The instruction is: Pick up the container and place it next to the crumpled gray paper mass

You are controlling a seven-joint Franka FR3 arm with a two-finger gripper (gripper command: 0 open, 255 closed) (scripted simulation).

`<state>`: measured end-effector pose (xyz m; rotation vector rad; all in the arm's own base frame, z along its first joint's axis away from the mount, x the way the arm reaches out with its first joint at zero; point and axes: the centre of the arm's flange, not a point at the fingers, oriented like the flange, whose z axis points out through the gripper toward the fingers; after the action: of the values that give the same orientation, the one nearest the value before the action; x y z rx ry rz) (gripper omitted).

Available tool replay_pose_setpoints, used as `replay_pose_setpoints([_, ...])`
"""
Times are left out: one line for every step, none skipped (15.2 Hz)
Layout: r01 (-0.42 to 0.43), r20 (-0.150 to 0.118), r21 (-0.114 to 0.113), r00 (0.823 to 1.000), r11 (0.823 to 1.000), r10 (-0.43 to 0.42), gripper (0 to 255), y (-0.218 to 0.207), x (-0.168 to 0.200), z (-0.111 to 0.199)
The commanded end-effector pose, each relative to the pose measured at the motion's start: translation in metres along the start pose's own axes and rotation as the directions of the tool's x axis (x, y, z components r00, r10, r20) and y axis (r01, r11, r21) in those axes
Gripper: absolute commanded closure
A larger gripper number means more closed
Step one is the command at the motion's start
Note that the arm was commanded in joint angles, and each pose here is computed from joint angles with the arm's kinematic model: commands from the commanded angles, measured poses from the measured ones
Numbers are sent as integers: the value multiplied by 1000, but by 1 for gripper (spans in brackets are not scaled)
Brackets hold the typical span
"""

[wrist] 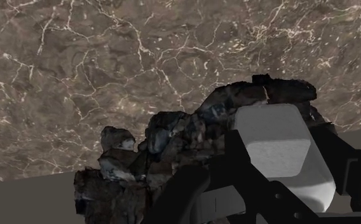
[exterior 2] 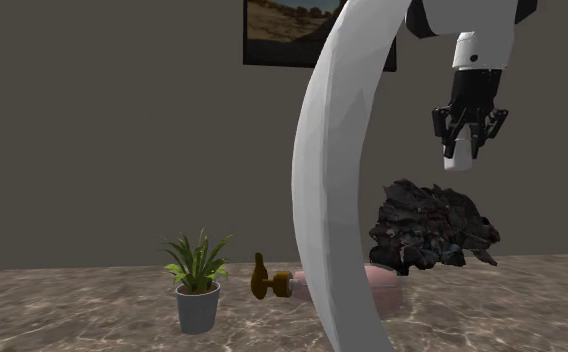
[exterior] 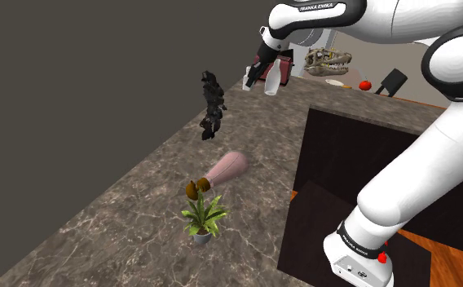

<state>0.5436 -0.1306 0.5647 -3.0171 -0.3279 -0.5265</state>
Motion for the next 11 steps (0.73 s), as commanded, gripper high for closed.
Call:
replay_pose_setpoints([0, 0, 0, 1000, 1000, 0, 255, 1, -5, 9])
replay_pose_setpoints([0, 0, 0, 1000, 1000, 0, 255, 1, -7, 14])
replay_pose_setpoints([0, 0, 0, 1000, 1000, 0, 255, 2, -8, 19])
replay_pose_setpoints([0, 0, 0, 1000, 1000, 0, 255, 2, -10, 24])
replay_pose_setpoints([0, 0, 0, 1000, 1000, 0, 255, 2, -12, 29])
replay_pose_setpoints([0, 0, 0, 1000, 1000, 0, 255, 2, -14, 34])
replay_pose_setpoints([0, 0, 0, 1000, 1000, 0, 255, 2, -16, 39])
replay_pose_setpoints([0, 0, 0, 1000, 1000, 0, 255, 2, -17, 44])
replay_pose_setpoints([0, 0, 0, 1000, 1000, 0, 255, 2, -19, 49])
replay_pose_setpoints([0, 0, 0, 1000, 1000, 0, 255, 2, -21, 54])
replay_pose_setpoints([0, 0, 0, 1000, 1000, 0, 255, 3, -23, 59])
